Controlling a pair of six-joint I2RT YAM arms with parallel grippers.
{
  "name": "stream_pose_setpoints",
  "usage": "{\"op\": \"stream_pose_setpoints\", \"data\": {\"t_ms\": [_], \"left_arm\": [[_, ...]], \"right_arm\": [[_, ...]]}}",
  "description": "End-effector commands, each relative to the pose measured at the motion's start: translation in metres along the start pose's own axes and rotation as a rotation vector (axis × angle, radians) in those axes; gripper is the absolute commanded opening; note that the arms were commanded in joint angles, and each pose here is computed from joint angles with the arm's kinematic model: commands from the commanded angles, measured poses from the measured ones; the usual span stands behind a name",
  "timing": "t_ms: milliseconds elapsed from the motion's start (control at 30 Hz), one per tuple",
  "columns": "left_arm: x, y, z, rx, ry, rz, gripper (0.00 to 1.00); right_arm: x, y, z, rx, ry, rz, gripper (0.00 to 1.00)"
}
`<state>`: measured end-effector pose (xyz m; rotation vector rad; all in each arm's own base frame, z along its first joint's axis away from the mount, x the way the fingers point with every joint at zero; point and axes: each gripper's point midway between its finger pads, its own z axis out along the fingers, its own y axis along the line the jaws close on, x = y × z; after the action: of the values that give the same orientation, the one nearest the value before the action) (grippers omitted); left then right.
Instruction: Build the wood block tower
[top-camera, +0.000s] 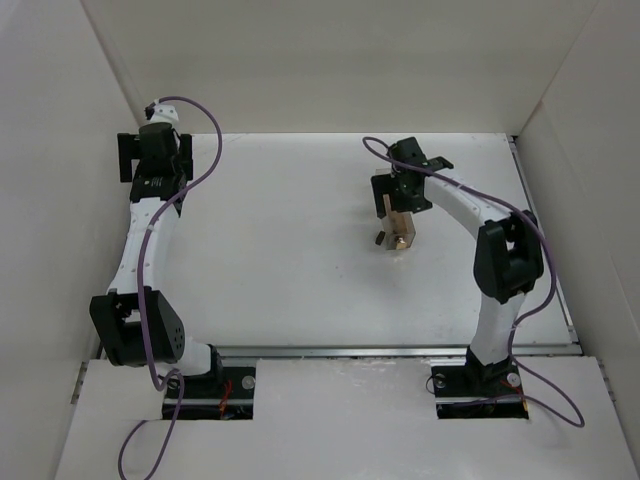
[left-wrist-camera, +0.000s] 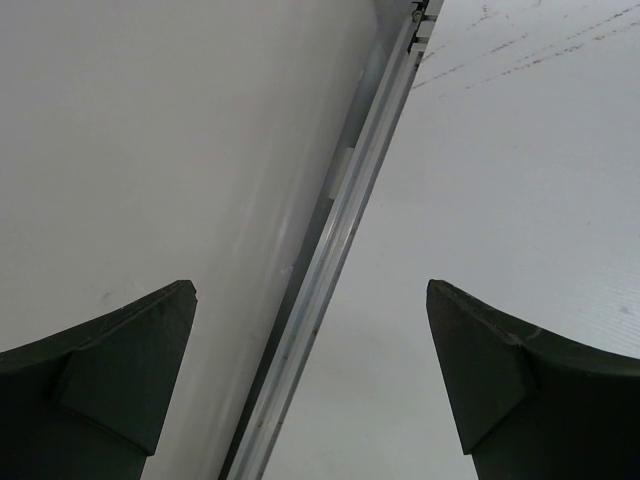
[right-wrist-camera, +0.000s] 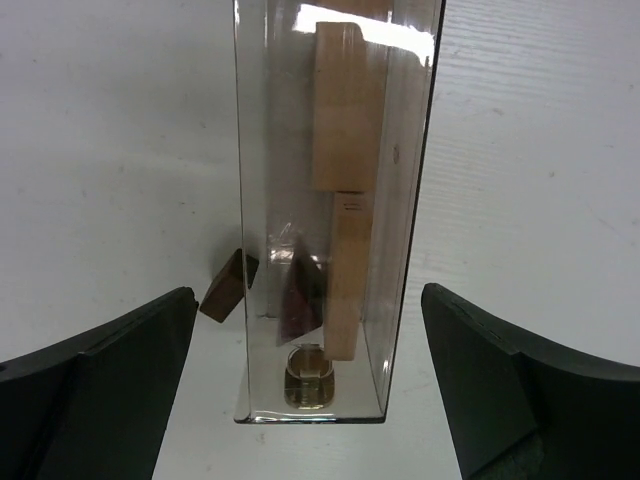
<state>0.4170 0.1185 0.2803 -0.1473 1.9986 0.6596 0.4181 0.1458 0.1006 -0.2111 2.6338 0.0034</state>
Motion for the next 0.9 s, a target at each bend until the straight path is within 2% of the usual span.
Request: {"op": "stream_pose_setpoints", "data": {"t_ms": [0,100,133,167,200,267,367,400,467,533,600,633,733,800,833,867], "left_arm": [[-0.013,0.011,-0.013,-0.027,-0.047,-0.042,1.0],[-0.011,0.011,-0.013,-0.025,-0.039,-0.038,1.0],[-0.011,0.011,-0.013,-0.025,-0.039,-0.037,1.0],[-0.011,0.011,-0.013,-0.025,-0.039,-0.037,1.0],[-0.011,0.011,-0.013,-0.025,-0.039,-0.037,1.0],[-0.011,0.011,-0.013,-0.025,-0.039,-0.037,1.0],[-0.011,0.011,-0.013,-0.025,-0.039,-0.037,1.0],[-0.007,0.009,-0.012,-0.023,-0.031,-0.033,1.0],[-0.007,0.009,-0.012,-0.023,-0.031,-0.033,1.0],[-0.007,0.009,-0.012,-0.023,-0.031,-0.033,1.0],[-0.009,0.011,-0.012,-0.034,-0.038,-0.038,1.0],[-0.01,0.015,-0.012,-0.054,-0.043,-0.044,1.0],[-0.008,0.019,-0.011,-0.081,-0.038,-0.045,1.0],[-0.009,0.021,-0.011,-0.092,-0.044,-0.05,1.0],[-0.005,0.019,-0.01,-0.09,-0.036,-0.046,1.0],[-0.005,0.019,-0.01,-0.09,-0.036,-0.046,1.0]], "right_arm": [[-0.014,0.004,0.006,-0.083,-0.046,0.019,1.0],[-0.006,0.005,0.015,-0.079,-0.019,0.026,0.91],[-0.004,0.005,0.018,-0.077,-0.01,0.025,0.86],[-0.006,0.003,0.019,-0.068,-0.02,0.026,0.75],[-0.007,0.001,0.019,-0.056,-0.023,0.027,0.69],[-0.007,0.001,0.019,-0.056,-0.023,0.027,0.64],[-0.007,-0.002,0.019,-0.038,-0.026,0.027,0.45],[-0.008,-0.005,0.02,-0.023,-0.028,0.027,0.32],[-0.009,-0.01,0.015,0.004,-0.025,0.027,0.2],[-0.01,-0.024,0.012,0.107,-0.03,0.015,0.08],[-0.013,-0.021,0.004,0.196,-0.04,-0.03,0.02],[-0.013,-0.034,0.002,0.31,-0.045,-0.052,0.0],[-0.007,-0.038,0.002,0.487,-0.018,-0.11,0.0],[-0.003,-0.052,-0.004,0.681,-0.024,-0.14,0.0],[0.0,-0.047,-0.001,0.681,-0.01,-0.161,0.0],[-0.001,-0.052,-0.005,0.751,-0.023,-0.181,0.0]]}}
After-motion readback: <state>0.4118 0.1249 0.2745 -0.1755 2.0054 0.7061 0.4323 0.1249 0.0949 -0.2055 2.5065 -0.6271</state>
